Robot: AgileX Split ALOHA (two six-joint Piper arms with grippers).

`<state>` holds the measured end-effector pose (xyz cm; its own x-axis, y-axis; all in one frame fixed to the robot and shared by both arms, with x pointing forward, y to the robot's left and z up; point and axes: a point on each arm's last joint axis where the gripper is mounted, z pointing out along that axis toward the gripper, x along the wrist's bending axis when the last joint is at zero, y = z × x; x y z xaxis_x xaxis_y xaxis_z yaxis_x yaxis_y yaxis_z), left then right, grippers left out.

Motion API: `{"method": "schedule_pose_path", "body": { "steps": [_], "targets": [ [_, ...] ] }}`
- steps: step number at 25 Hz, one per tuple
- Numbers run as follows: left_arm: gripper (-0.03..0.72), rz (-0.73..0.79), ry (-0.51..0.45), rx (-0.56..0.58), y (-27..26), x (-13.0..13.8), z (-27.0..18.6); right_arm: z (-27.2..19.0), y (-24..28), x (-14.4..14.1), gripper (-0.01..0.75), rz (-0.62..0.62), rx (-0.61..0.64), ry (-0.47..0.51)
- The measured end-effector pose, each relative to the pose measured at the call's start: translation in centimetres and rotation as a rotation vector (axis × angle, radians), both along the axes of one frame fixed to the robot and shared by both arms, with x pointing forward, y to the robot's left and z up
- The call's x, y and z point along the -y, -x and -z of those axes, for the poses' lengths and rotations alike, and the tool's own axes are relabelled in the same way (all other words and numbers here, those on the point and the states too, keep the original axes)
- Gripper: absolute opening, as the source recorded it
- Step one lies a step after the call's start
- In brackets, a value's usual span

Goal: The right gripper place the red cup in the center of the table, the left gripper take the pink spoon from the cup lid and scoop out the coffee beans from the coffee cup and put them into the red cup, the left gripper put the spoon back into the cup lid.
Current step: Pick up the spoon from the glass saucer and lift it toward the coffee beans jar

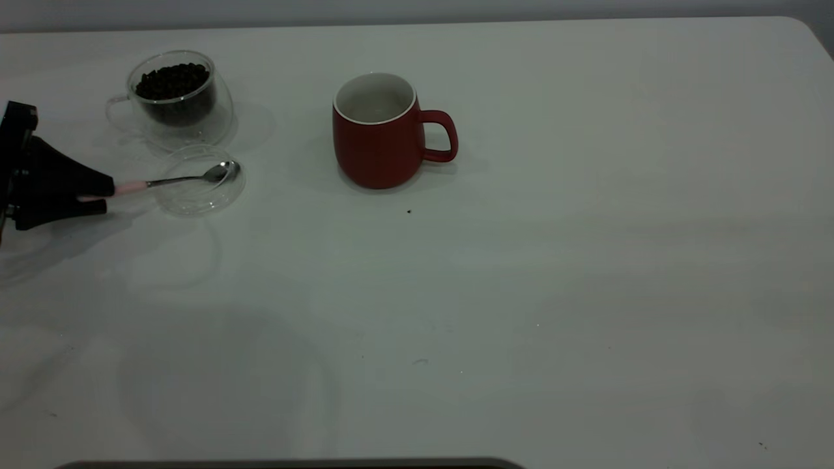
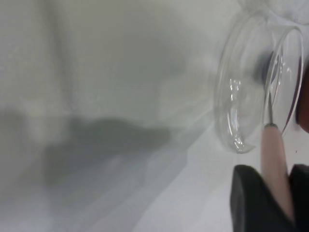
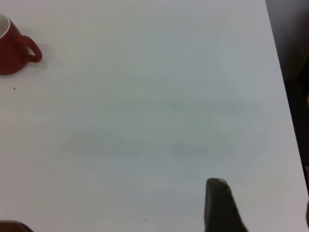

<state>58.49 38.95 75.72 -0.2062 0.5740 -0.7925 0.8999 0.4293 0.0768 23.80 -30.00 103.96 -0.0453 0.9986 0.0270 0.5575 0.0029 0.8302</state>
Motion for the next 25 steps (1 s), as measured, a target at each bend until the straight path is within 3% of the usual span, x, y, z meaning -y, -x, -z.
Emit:
{"method": "schedule_pose_path", "body": {
  "steps": [3,13,25],
  "targets": [
    [0.142,0.012,0.034,0.012,0.0,0.2,-0.4,0.0,0.0,0.0,0.452,0.0,0.0,0.0],
    [0.13,0.041,0.0,0.048,-0.4,-0.1,-1.9,0.0,0.0,0.0,0.452,0.0,0.0,0.0],
    [0.128,0.156,0.1,0.052,0.4,0.8,-2.9,0.0,0.0,0.0,0.452,0.0,0.0,0.0]
  ]
}}
